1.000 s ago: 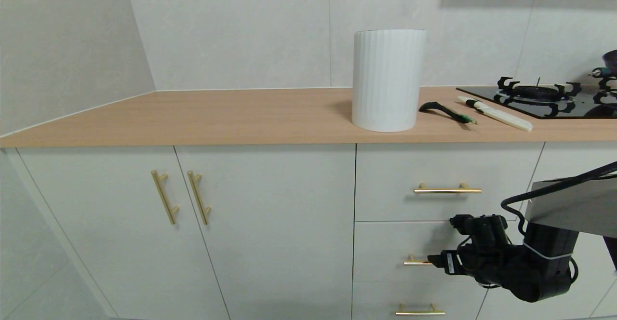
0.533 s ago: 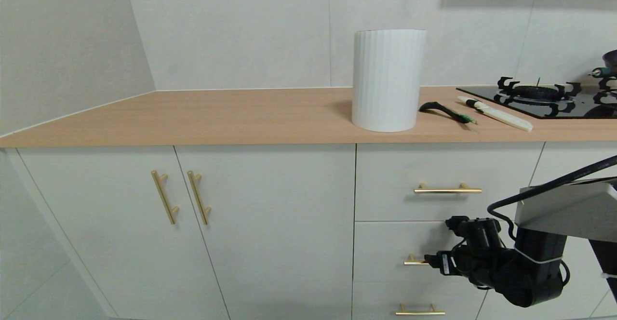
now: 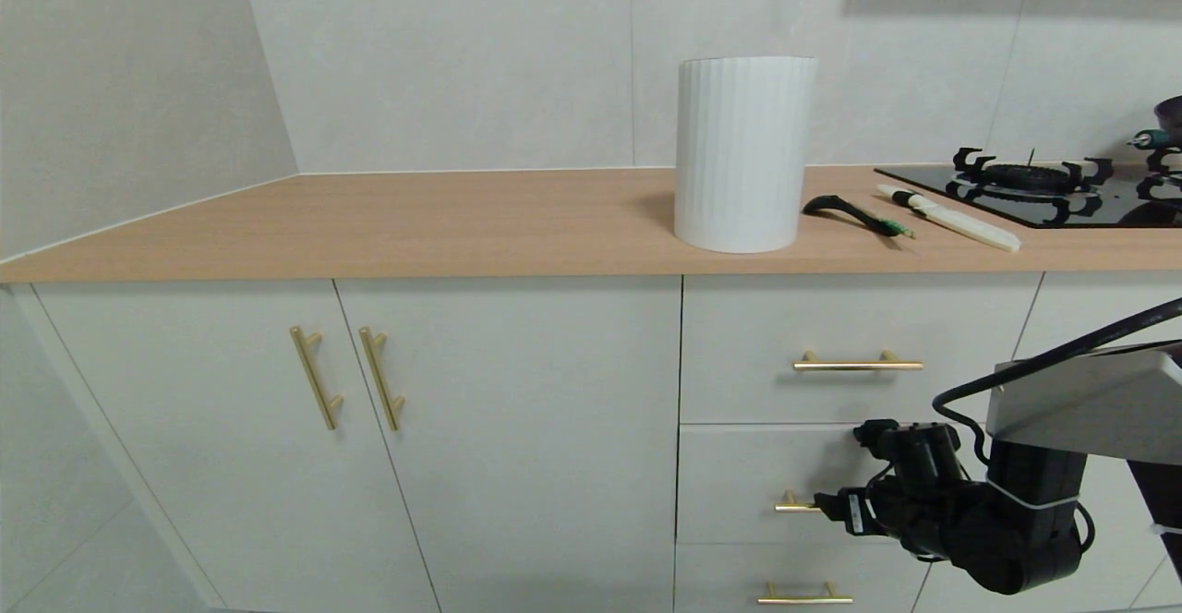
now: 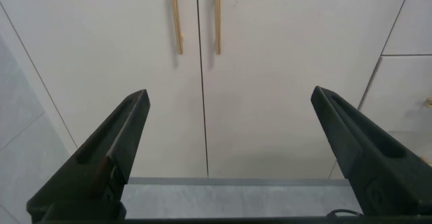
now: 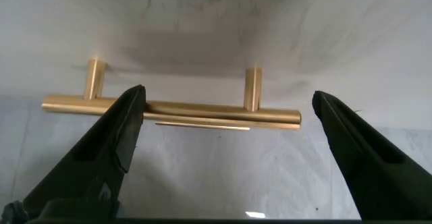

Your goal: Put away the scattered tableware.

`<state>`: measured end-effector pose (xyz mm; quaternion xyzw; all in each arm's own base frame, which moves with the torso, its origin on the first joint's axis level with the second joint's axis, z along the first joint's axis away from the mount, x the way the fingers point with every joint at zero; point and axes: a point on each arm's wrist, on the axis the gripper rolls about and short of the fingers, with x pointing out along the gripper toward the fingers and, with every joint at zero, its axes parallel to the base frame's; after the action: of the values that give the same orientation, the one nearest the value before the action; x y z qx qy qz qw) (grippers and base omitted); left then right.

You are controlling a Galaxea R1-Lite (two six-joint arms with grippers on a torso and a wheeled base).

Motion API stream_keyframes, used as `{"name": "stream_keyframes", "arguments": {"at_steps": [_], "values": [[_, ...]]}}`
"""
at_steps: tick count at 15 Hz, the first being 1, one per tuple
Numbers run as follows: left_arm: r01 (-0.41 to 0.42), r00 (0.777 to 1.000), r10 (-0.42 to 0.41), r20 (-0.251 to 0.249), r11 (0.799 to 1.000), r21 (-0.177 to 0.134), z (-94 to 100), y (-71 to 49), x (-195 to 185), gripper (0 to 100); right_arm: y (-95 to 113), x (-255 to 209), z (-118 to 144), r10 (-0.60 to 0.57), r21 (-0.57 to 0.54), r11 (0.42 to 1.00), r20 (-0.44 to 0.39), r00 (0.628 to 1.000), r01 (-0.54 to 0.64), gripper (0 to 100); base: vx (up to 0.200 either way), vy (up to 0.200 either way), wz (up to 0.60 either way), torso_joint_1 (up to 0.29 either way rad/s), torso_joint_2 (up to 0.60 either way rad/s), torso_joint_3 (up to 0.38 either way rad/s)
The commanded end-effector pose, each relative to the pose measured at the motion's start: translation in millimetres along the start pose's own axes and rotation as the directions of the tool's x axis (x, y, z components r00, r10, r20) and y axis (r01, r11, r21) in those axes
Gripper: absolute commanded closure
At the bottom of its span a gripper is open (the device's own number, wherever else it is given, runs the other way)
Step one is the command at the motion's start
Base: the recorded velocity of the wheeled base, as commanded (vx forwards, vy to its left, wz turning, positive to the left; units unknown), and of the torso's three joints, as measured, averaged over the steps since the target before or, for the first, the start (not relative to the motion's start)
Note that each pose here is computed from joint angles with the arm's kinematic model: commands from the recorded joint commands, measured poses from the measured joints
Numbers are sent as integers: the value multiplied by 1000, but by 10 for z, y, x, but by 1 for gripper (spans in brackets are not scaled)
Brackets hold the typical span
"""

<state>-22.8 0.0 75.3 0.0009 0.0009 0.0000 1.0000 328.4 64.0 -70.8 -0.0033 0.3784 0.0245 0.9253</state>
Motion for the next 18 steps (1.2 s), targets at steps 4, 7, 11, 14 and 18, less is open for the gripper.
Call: {"name": "stream_keyframes", "arguments": {"at_steps": [4,7,11,14,18], "values": [[-2,1000,2,0,1000,0,0,0,0,0,3,-14,-16,-2,-5,1000,-23,1000,2,0,0,0,0,0,0,0],[0,1000,0,0,1000,0,0,0,0,0,1,-319,17,-3,-26,1000,-94,996,0,0,0,0,0,0,0,0],[0,1000,0,0,1000,0,0,0,0,0,73,-1126,356,30,-85,995,-147,989,-43,0,0,0,0,0,0,0],[-2,1000,2,0,1000,0,0,0,0,0,107,-1731,669,98,-85,991,-56,994,-102,0,0,0,0,0,0,0],[-2,1000,2,0,1000,0,0,0,0,0,120,-1918,823,120,-47,992,50,992,-118,0,0,0,0,0,0,0]]}}
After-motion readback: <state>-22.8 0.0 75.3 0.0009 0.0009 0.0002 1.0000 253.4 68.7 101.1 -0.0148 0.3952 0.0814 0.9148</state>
